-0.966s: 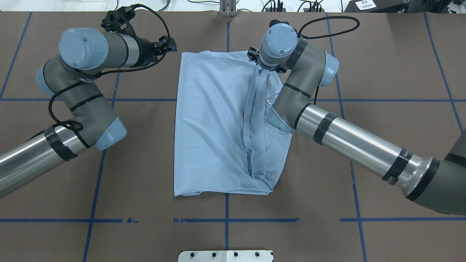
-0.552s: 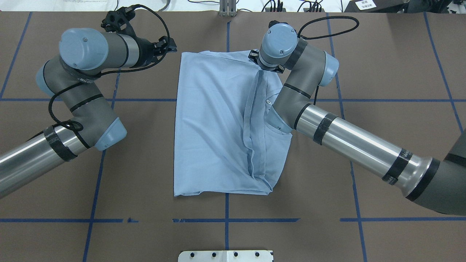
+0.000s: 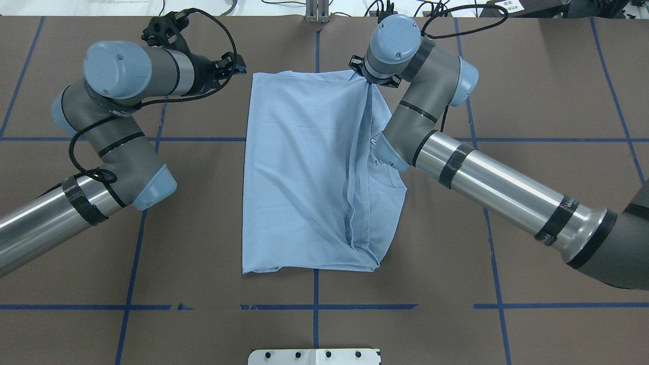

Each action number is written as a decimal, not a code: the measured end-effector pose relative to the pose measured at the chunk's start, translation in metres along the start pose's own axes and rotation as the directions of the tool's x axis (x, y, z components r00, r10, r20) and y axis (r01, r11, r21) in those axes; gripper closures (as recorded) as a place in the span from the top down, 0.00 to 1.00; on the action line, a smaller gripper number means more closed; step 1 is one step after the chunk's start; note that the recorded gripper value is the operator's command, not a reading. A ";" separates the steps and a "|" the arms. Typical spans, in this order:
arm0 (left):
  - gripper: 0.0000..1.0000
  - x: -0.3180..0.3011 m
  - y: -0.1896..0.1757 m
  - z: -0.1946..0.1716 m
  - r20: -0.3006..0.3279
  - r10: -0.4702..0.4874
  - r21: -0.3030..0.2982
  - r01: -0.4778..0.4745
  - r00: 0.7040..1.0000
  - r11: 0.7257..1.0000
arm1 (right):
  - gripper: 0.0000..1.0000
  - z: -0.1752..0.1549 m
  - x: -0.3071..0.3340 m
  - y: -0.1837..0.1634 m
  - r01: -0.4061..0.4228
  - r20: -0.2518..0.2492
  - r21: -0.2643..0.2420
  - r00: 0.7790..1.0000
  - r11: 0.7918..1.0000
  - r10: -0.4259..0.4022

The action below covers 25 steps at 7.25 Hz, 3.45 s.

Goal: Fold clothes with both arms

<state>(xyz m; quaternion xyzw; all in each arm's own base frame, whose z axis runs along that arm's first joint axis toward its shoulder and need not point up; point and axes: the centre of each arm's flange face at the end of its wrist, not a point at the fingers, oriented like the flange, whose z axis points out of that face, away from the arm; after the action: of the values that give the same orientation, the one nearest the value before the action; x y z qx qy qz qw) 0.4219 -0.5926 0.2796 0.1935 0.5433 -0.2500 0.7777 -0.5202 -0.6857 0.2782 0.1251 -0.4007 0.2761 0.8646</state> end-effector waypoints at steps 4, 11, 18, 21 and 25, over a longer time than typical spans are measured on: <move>0.77 -0.005 0.003 0.007 0.010 0.000 -0.005 0.000 1.000 1.000 | 0.00 0.001 0.011 -0.030 0.031 -0.020 0.010 0.999 0.999 -0.031; 0.77 -0.010 0.016 0.016 0.025 -0.027 -0.023 0.028 0.999 0.999 | 0.52 0.030 0.040 -0.047 0.123 -0.108 0.055 0.987 0.991 -0.117; 0.73 0.006 0.021 0.000 -0.016 -0.014 -0.070 0.013 1.000 0.997 | 0.76 -0.119 0.131 0.198 -0.172 0.039 -0.114 0.983 0.979 0.177; 0.73 -0.012 0.035 -0.040 -0.041 -0.011 -0.185 0.003 0.999 0.983 | 0.80 -0.142 0.139 0.315 -0.217 -0.050 -0.105 0.976 0.971 0.212; 0.73 -0.016 0.037 -0.055 -0.028 -0.015 -0.188 0.009 0.999 0.982 | 0.81 -0.133 0.145 0.337 -0.221 -0.077 -0.102 0.974 0.970 0.214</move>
<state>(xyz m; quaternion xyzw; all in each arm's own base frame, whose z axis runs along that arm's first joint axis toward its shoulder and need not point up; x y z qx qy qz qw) 0.3984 -0.5285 0.2768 0.1196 0.5771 -0.1993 0.7829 -0.5559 -0.2980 0.3006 0.0238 -0.3981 0.3510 0.8472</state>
